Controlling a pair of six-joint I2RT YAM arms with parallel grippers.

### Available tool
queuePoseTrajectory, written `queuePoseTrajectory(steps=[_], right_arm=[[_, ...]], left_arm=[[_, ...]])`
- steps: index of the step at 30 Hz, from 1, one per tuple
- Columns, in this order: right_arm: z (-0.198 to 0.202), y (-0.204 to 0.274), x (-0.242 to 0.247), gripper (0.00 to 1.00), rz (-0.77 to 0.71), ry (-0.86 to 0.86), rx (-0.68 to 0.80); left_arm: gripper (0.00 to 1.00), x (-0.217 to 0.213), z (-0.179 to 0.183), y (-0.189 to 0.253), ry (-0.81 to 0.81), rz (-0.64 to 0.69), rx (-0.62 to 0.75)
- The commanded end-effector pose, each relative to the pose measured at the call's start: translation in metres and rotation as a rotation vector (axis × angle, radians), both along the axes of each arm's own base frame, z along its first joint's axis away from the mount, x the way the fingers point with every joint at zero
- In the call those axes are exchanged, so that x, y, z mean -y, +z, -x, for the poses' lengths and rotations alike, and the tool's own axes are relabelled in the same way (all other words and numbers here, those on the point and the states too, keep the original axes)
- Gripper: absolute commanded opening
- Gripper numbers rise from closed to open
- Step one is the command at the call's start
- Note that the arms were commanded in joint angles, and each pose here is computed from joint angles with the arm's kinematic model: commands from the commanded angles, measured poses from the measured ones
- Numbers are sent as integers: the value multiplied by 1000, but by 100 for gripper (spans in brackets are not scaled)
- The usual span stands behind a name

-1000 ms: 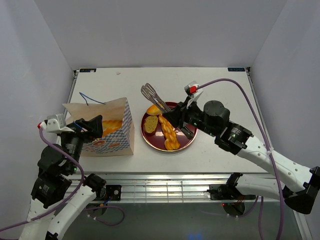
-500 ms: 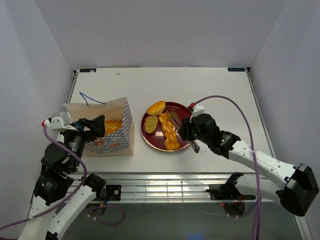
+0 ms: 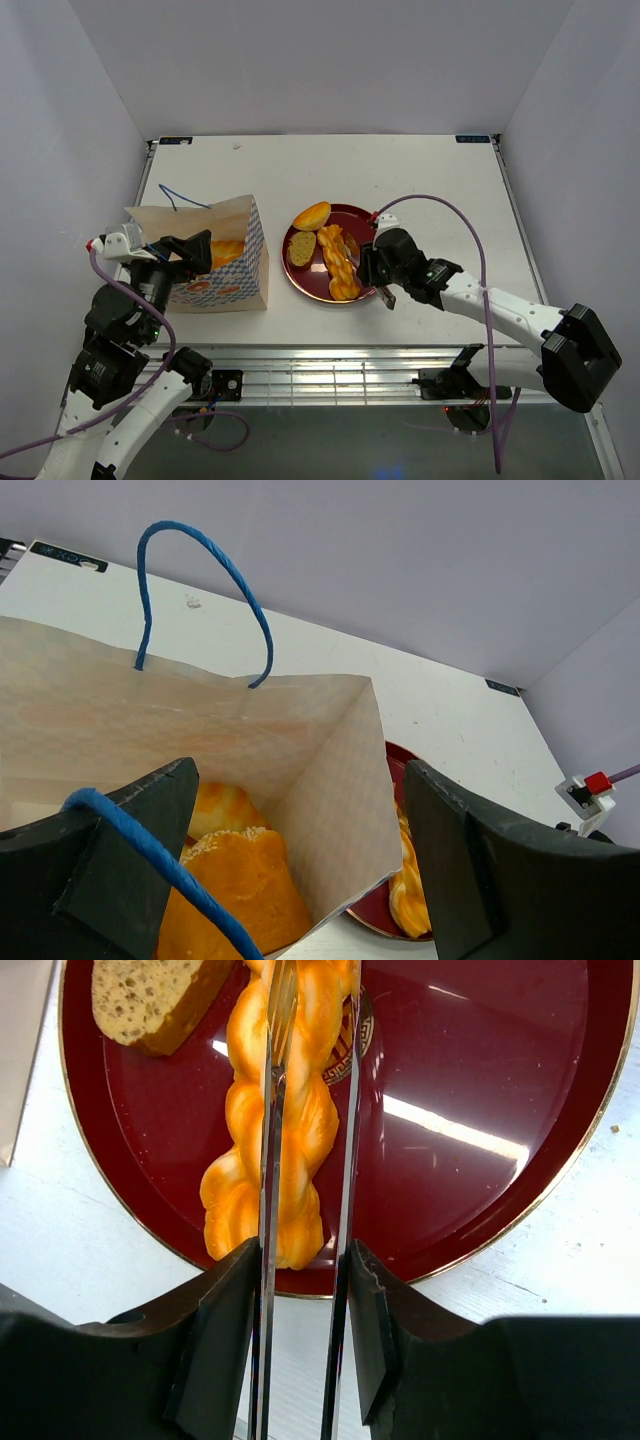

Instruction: Place the fake bread into the paper bag

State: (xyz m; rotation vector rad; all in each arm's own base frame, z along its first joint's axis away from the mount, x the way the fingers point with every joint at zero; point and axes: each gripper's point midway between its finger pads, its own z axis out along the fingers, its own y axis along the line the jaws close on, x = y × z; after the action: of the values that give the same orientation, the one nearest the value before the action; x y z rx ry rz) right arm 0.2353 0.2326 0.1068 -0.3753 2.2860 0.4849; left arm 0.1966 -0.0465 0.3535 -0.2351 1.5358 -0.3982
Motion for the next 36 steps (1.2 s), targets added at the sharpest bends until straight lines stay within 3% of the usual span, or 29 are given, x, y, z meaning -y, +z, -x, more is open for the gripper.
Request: queuePoseTrajectory(steps=[1,15,22,27,36], right_arm=[[-7,1,-4,45,-20,-10,10],[-3,-7,-15,45,-63,48,-40],[1,-11,-19,39,-80,79,-70],[2,-8,-21,26,-96,91,-75],[-2,40,-8,18,-123,43,19]], left_arm=[[93,6,-5,-7,-15,-17,-21],[93,5,-4,-8,-17,-20,-21],[93,4,-2,-6,-17,-19,-18],[93,4,-2,-6,-15,-20,-20],[93,4,-2,-3,-17,-18,-14]])
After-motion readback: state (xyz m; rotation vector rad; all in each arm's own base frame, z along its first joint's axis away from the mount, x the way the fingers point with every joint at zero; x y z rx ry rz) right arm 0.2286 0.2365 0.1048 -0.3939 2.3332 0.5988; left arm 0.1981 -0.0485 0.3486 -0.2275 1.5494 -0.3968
